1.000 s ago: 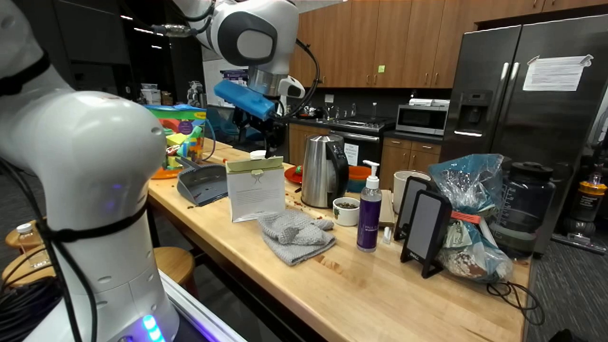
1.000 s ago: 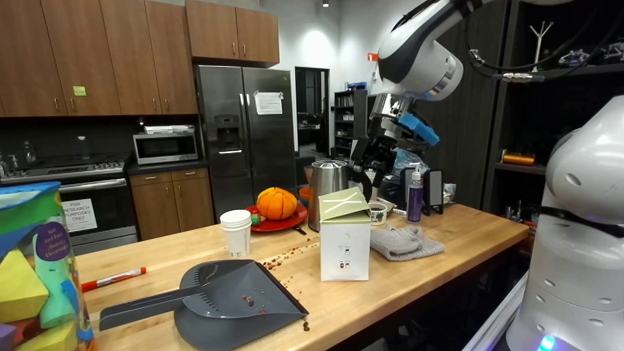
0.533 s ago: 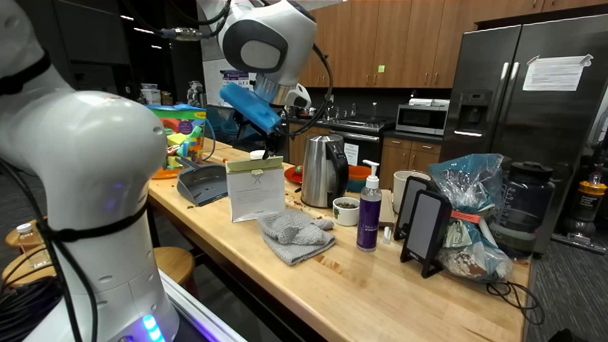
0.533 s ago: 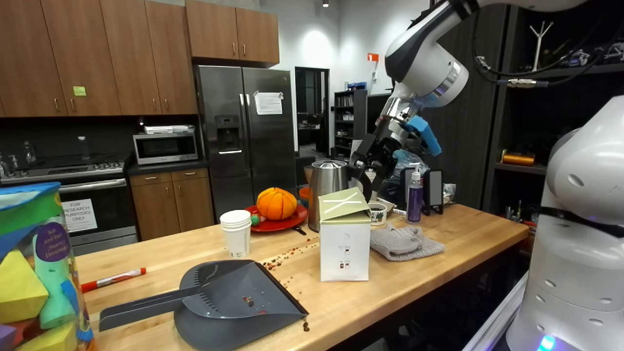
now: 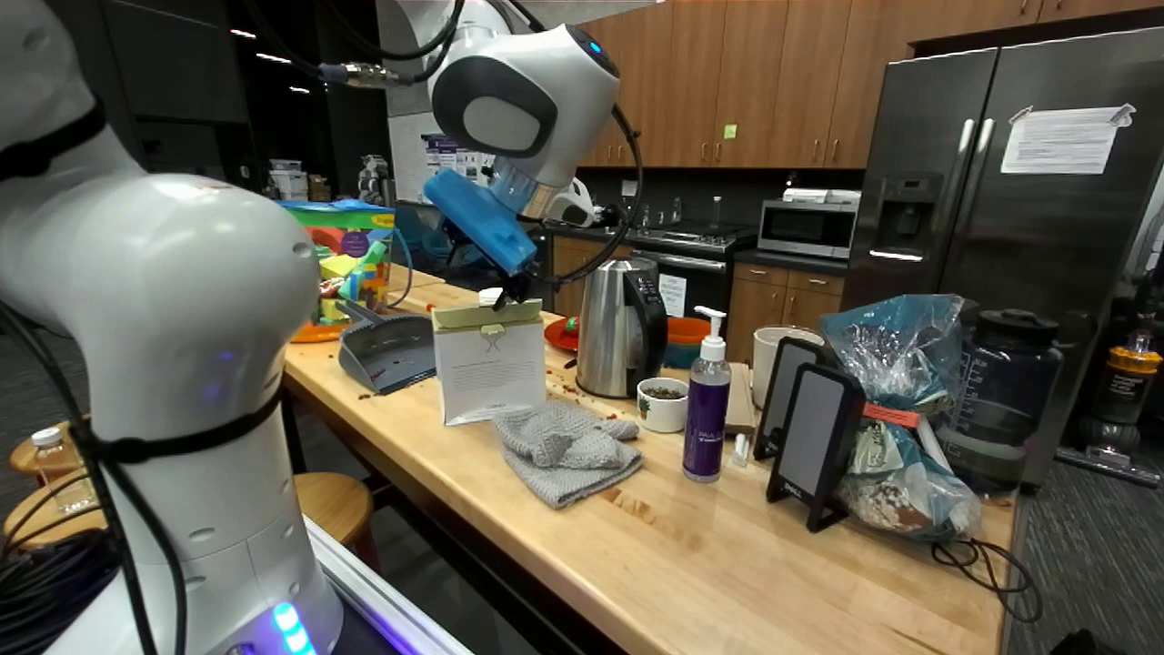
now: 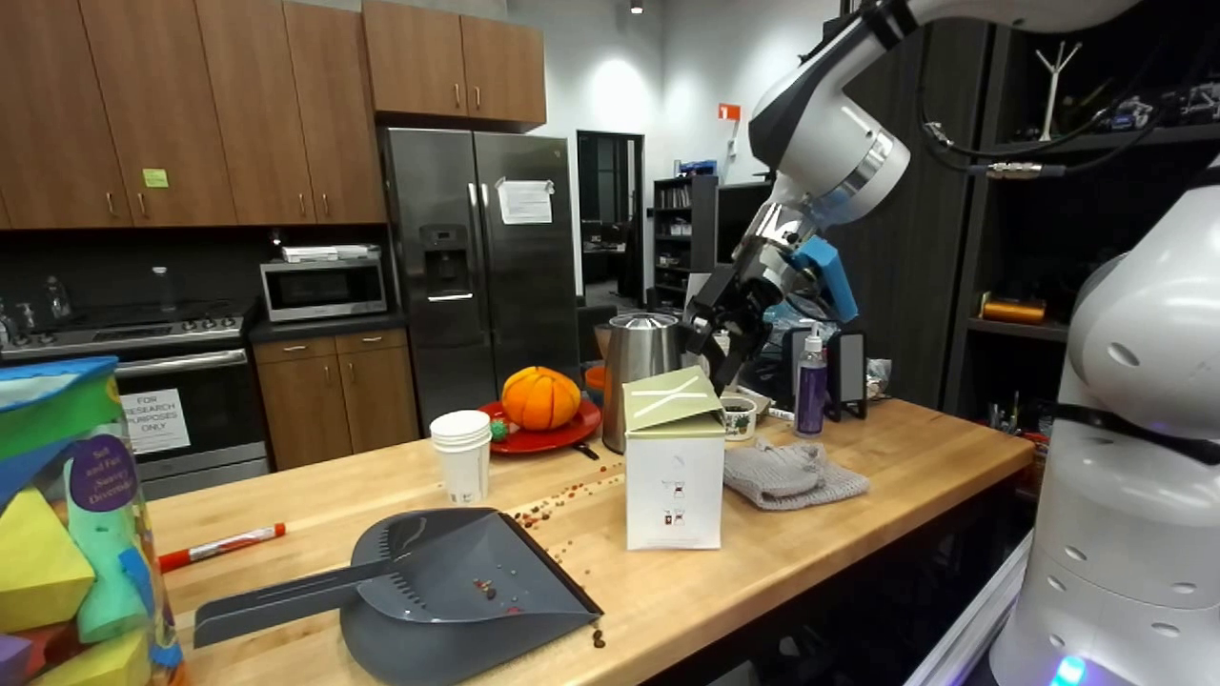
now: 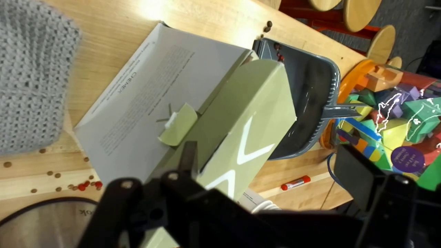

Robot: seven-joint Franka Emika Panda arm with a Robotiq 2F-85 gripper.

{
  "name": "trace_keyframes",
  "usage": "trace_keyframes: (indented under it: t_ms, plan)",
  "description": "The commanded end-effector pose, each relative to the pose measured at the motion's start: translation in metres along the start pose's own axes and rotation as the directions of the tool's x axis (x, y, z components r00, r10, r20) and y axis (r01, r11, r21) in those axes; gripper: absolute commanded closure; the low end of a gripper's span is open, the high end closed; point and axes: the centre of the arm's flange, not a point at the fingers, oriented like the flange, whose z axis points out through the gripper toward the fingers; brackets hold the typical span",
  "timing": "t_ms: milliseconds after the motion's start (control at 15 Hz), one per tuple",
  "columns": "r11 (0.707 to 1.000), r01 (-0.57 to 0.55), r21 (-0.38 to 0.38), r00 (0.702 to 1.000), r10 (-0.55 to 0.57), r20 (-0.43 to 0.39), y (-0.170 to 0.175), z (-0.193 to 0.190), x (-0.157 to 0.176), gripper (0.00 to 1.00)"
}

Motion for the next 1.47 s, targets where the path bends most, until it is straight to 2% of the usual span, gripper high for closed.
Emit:
trace_keyframes:
  t_ms: [0,600,1400]
  plan:
    - [1.0,0.001,0.028,1.0,-0.001,0.004,0.007,0.003,0.009,0.0]
    - [0.999,-0.01,0.04,1.0,0.011,-0.023,0.015,0.001,0.011,0.0]
    - [0.999,-0.009,0.054,1.0,0.008,0.01,0.015,0.016,0.023,0.0]
